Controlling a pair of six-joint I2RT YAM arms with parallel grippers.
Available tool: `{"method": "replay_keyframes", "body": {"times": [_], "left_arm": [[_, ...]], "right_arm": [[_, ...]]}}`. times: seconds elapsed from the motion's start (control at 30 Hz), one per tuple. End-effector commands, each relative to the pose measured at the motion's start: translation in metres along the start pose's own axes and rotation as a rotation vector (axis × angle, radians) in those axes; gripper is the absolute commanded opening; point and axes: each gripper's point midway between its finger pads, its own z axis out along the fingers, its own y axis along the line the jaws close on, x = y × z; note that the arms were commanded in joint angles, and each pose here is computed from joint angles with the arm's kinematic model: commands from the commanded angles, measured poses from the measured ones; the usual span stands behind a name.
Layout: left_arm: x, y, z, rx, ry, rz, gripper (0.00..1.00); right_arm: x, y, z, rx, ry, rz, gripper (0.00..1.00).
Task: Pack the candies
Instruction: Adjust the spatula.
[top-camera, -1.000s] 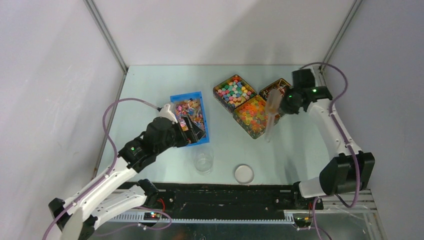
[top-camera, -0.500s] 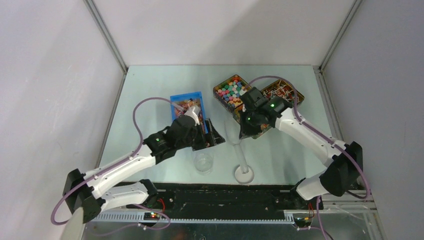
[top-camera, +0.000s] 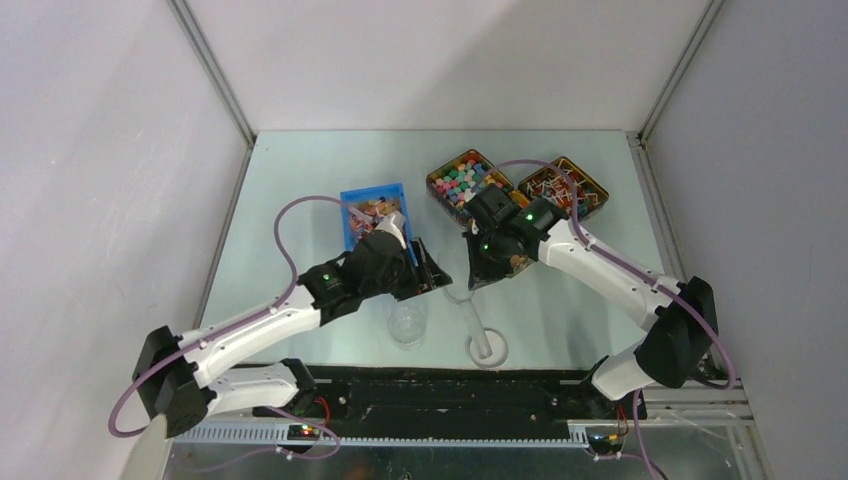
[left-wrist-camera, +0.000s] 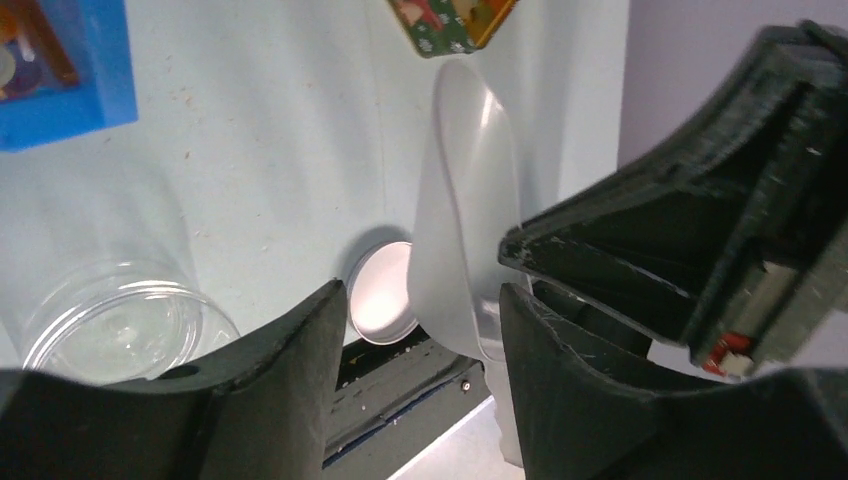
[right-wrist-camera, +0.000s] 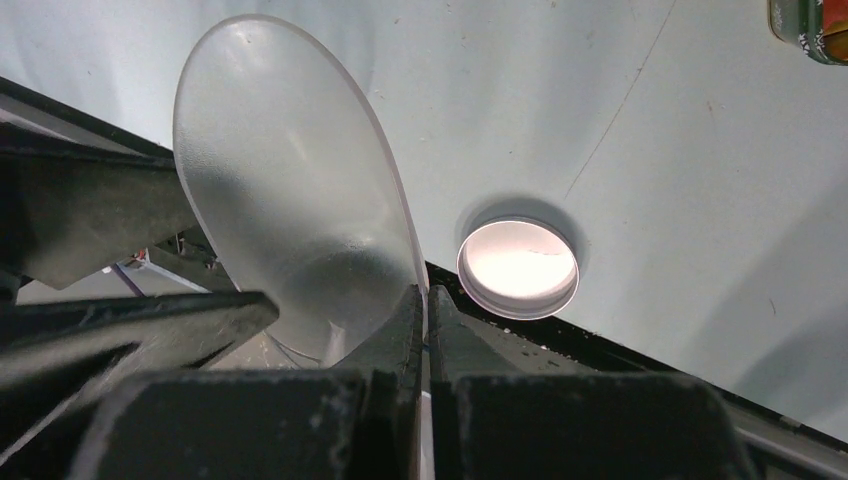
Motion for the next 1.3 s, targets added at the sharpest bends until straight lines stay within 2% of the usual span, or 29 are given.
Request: {"method": "replay_keyframes", "body": {"times": [0.0,0.17,0.43,0.6,0.67,0.73,0.77,0.83,0.97,1.13,1.27], "left_arm": [[-0.005,0.001,0.002,-0.063,-0.002,0.009,0.59],[-0.001,0.006,0.005,-0.108,0.026,0.025,0.41],[0.002,0.009,0.009,-0.127,0.044,0.028,0.23],[0.001,0.013,0.006,-0.152,0.038,0.025,0.02],[0.0,0.016,0.004,-0.172,0.03,0.023,0.0],[-0.003,0.021,0.001,-0.201,0.014,0.015,0.0],[-0.007,0.024,-0.001,-0.219,-0.008,0.003,0.0],[-0.01,0.029,-0.006,-0.248,-0.028,-0.008,0.0],[-0.017,0.038,-0.016,-0.293,-0.067,-0.053,0.0],[-0.027,0.052,-0.029,-0.342,-0.116,-0.173,0.0],[-0.029,0.07,-0.038,-0.385,-0.101,-0.284,0.0]], "right_arm": [[-0.004,0.011,-0.007,-0.018,-0.006,-0.01,0.0],[-0.008,0.013,-0.011,0.004,-0.017,-0.037,0.0],[-0.011,0.024,-0.014,-0.02,-0.027,-0.063,0.0],[-0.011,0.029,-0.018,-0.046,-0.038,-0.072,0.0],[-0.013,0.028,-0.021,-0.044,-0.053,-0.071,0.0],[-0.016,0.028,-0.026,-0.044,-0.082,-0.076,0.1],[-0.018,0.028,-0.03,-0.047,-0.104,-0.08,0.24],[-0.022,0.028,-0.037,-0.047,-0.139,-0.095,0.42],[-0.025,0.027,-0.048,-0.034,-0.199,-0.13,0.71],[-0.026,0.032,-0.061,0.001,-0.289,-0.228,0.92],[-0.019,0.04,-0.065,0.02,-0.328,-0.322,0.97]]}}
